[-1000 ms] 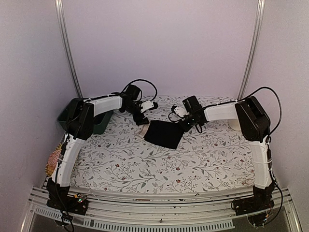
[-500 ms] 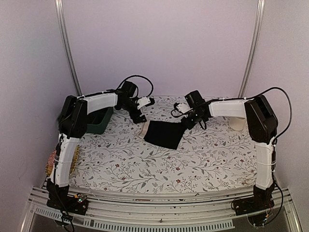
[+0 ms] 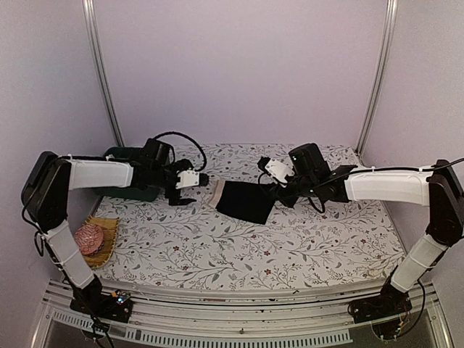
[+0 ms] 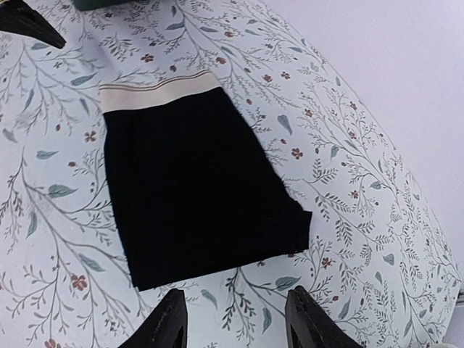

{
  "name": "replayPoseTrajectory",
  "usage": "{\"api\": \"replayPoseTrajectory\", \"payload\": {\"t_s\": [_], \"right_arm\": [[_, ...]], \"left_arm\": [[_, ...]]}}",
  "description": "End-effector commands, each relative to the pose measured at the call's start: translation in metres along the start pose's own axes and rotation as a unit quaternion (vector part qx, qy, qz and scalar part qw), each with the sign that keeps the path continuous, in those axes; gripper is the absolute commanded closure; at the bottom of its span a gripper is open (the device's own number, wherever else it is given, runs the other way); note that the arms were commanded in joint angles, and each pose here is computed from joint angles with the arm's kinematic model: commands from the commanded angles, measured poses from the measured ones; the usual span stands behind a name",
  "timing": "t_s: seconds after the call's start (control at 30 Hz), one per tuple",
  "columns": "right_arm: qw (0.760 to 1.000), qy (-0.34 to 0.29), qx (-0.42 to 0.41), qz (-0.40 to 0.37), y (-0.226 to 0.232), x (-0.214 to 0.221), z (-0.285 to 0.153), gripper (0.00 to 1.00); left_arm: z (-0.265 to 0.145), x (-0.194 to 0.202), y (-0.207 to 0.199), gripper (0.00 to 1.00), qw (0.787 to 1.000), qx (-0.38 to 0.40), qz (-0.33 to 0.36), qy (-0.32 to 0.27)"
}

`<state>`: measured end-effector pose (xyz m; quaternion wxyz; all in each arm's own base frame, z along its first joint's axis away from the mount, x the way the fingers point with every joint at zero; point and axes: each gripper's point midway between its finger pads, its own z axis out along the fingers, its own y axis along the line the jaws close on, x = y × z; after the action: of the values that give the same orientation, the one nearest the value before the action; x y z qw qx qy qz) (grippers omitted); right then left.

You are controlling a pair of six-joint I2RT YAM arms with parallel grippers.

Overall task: Roll the underwear
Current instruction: Smooth out the underwear at the center of the board, then pick up the underwear from the center of the board.

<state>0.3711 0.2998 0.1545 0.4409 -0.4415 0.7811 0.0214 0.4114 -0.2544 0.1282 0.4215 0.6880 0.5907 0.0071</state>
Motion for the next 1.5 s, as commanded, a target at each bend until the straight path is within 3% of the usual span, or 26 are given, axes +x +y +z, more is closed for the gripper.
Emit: {"api": "replayPoseTrajectory", "payload": {"t_s": [0.0,0.07,0.1,0.13,0.27,0.4,0.73,0.9,1.13,1.47], "right_arm": [[0.995,-0.092,-0.017,0.037,0.011,-0.033,-0.035,0.51],[0.99,-0.124,-0.011,0.064,0.006,-0.04,-0.052,0.36],[0.987,-0.139,-0.001,0.077,0.002,-0.042,-0.062,0.06],[0.984,-0.148,0.003,0.095,0.001,-0.039,-0.069,0.0],[0.975,-0.172,0.022,0.141,-0.01,-0.038,-0.091,0.01],[0.971,-0.175,0.039,0.158,-0.017,-0.034,-0.101,0.01],[0.961,-0.205,0.079,0.167,-0.031,-0.029,-0.125,0.01],[0.964,-0.203,0.082,0.154,-0.03,-0.026,-0.122,0.01],[0.969,-0.205,0.081,0.109,-0.015,-0.024,-0.109,0.01],[0.974,-0.199,0.027,-0.106,0.067,-0.007,-0.075,0.01]], "left_arm": [[0.017,0.01,-0.027,0.02,0.991,-0.035,0.125,0.015],[0.025,0.013,-0.038,0.01,0.987,-0.049,0.15,0.028],[0.029,0.012,-0.04,0.01,0.985,-0.054,0.16,0.03],[0.033,0.011,-0.043,0.02,0.984,-0.057,0.166,0.033],[0.048,0.004,-0.052,0.03,0.98,-0.056,0.185,0.037],[0.063,0.005,-0.064,0.1,0.976,-0.053,0.206,0.053],[0.092,0.02,-0.088,0.36,0.971,-0.032,0.225,0.077],[0.095,0.017,-0.096,0.58,0.972,-0.021,0.224,0.07],[0.094,0.01,-0.102,1.0,0.978,0.005,0.199,0.065],[0.059,-0.016,-0.104,1.0,0.989,0.097,0.107,0.038]]}}
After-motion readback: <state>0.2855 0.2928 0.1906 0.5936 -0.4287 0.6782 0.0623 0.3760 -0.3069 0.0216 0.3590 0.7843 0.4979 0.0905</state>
